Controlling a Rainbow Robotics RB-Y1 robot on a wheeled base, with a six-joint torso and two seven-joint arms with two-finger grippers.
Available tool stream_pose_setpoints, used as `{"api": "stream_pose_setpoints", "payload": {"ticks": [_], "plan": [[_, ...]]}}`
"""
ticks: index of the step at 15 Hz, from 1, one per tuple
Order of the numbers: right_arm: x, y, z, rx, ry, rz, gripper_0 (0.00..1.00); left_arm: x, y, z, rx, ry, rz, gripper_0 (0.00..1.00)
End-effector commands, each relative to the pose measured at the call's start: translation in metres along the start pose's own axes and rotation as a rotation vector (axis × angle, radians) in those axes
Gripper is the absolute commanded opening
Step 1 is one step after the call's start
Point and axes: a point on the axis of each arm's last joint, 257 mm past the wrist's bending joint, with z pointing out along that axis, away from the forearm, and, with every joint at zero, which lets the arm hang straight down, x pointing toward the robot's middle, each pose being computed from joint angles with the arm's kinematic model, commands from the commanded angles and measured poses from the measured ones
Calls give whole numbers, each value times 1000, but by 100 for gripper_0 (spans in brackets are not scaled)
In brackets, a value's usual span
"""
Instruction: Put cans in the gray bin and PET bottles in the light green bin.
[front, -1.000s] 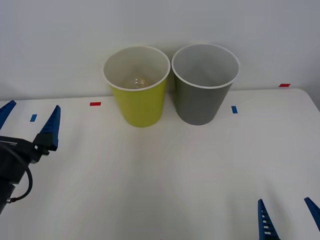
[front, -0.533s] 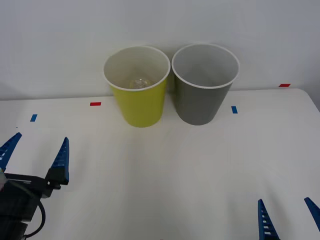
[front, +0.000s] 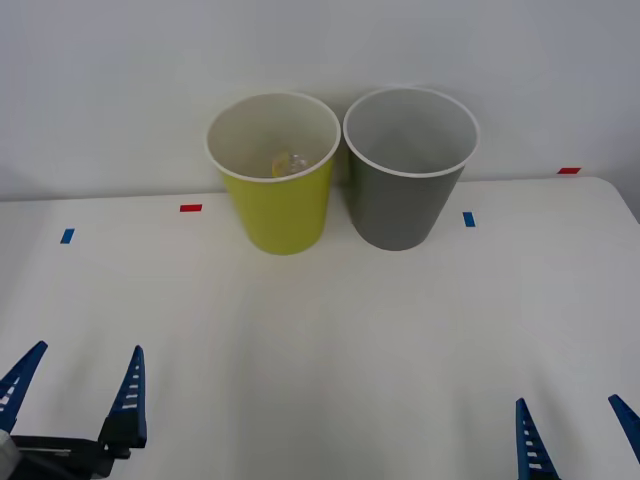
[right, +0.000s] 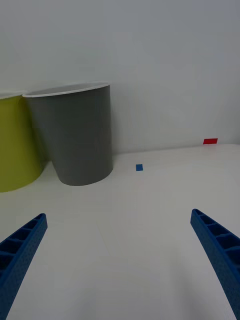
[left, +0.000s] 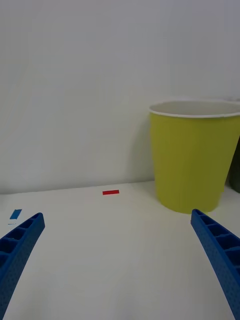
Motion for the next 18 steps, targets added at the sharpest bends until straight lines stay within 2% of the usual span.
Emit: {"api": "stream_pose_setpoints", "payload": {"ticks": [1,4,8,18], "plan": [[0,0,0,0,0,0,100,11,2,-23,-19,37,-9,100],[0,0,0,0,0,0,100,14,-7,-44,-20,56,-17,100],[0,0,0,0,0,0,100,20,-6,-61,-25,93,7,100],[0,0,0,0,0,0,100,23,-7,-66,-26,104,8,100]]}}
